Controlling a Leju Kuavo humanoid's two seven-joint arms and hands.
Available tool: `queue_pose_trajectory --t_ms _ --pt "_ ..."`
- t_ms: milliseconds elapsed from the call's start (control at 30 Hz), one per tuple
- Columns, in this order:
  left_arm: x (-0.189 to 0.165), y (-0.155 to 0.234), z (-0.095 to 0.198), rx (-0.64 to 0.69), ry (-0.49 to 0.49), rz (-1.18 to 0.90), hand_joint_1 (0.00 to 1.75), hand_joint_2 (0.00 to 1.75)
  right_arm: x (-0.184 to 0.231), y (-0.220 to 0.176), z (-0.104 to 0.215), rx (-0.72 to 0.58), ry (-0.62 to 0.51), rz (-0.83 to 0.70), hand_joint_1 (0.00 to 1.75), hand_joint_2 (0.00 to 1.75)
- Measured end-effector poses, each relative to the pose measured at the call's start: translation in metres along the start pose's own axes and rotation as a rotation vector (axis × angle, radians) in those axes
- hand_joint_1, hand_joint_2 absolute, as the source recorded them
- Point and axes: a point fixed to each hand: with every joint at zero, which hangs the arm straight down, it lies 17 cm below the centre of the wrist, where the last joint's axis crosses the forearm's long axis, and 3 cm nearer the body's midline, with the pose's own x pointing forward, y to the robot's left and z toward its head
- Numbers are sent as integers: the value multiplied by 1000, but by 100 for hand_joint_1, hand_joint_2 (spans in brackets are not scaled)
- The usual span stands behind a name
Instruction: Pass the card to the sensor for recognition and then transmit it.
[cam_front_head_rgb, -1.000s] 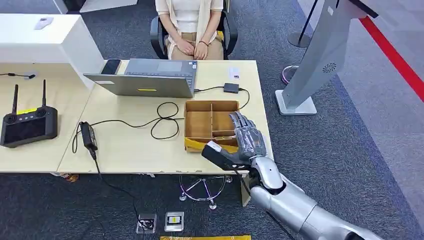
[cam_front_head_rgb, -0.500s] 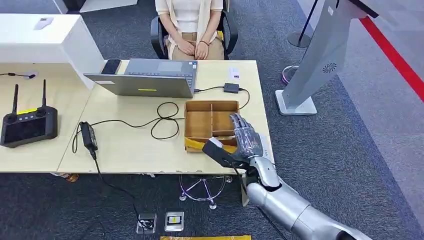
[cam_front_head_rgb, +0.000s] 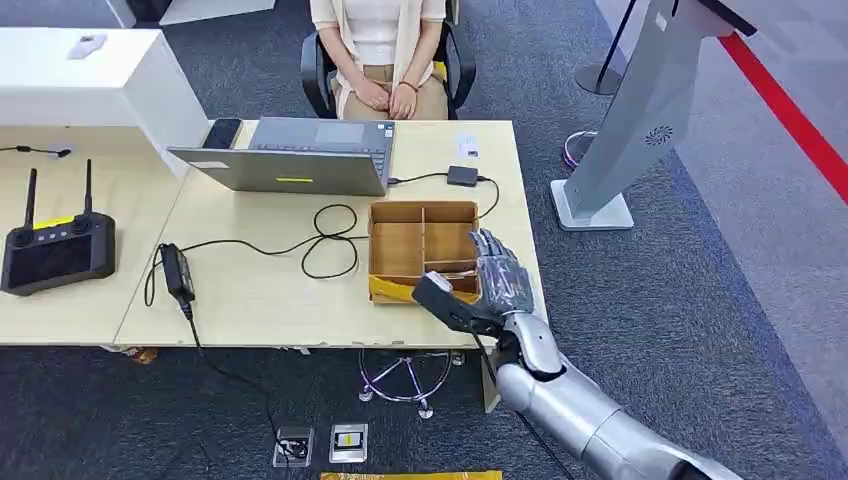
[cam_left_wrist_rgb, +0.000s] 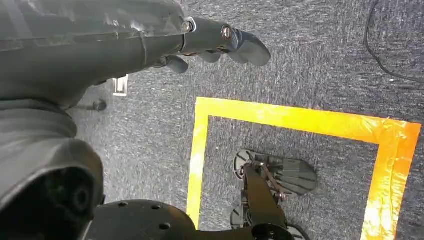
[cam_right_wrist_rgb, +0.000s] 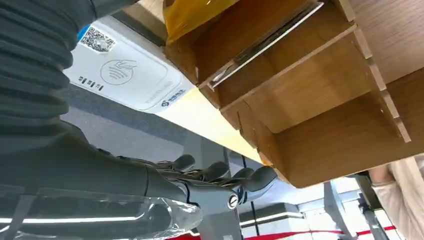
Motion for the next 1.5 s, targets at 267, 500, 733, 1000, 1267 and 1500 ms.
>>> queue_pose_trajectory --t_ms 267,500,733,1000,1267,1500 --pt "0 0 0 -1 5 -4 0 0 4 4 1 8 -15 3 0 175" --pt "1 -1 0 -5 2 -13 0 0 14 8 3 18 -38 13 0 175" --pt "3 -2 0 -8 -2 -21 0 0 16 11 5 23 -42 11 0 175" --pt "5 -2 0 -10 -1 -22 0 0 15 14 6 30 -36 7 0 175" --pt "6 -2 0 -10 -1 -21 0 0 15 14 6 31 -35 6 0 175" --pt "6 -2 0 -11 3 -20 0 0 16 15 7 34 -35 4 0 175"
